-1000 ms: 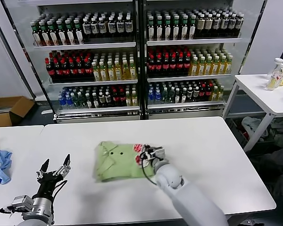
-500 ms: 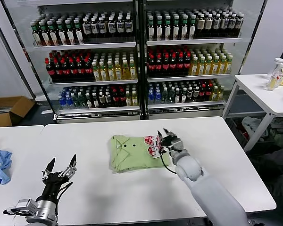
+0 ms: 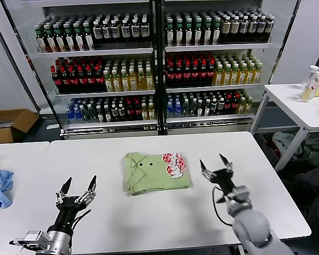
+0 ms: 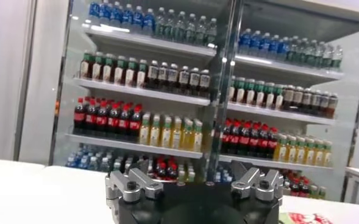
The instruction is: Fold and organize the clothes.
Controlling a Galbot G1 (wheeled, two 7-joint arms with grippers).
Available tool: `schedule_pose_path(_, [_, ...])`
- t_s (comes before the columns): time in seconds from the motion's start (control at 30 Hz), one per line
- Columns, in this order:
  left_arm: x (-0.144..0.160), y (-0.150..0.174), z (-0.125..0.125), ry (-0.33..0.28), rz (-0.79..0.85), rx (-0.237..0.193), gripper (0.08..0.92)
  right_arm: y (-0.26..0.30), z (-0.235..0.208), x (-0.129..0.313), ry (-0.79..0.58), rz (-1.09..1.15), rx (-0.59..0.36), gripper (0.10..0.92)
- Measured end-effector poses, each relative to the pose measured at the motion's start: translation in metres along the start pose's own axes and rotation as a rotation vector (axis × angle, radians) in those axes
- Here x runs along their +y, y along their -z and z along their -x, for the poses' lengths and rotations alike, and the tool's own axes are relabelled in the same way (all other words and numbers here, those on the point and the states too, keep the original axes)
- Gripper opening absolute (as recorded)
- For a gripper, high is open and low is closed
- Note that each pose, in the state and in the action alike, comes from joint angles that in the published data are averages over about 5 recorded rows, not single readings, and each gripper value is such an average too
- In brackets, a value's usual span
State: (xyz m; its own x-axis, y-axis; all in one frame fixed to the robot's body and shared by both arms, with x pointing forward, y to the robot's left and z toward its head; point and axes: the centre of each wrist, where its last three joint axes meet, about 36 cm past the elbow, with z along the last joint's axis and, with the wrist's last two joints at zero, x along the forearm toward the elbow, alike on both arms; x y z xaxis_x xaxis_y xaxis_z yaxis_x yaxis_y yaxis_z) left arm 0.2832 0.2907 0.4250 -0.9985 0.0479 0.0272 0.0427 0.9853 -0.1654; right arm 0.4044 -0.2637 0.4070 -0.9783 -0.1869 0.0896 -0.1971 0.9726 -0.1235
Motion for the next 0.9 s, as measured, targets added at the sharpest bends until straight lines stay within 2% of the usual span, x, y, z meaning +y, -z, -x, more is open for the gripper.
schedule_pose_path(0.17, [-0.006, 0.003, -0.006, -0.009, 0.008, 0.003, 0.823, 0.004, -0.038, -0.010, -0.034, 0.014, -0.007, 0.822])
schedule_pose_path(0.4, [-0.011, 0.007, -0.015, -0.017, 0.012, 0.007, 0.823, 0.015, -0.070, -0.010, -0.055, 0.006, -0.021, 0.823])
schedule_pose_path(0.9, [-0.014, 0.009, -0.022, -0.023, 0.021, 0.036, 0.822, 0.026, -0.093, -0.006, -0.093, -0.037, -0.030, 0.822])
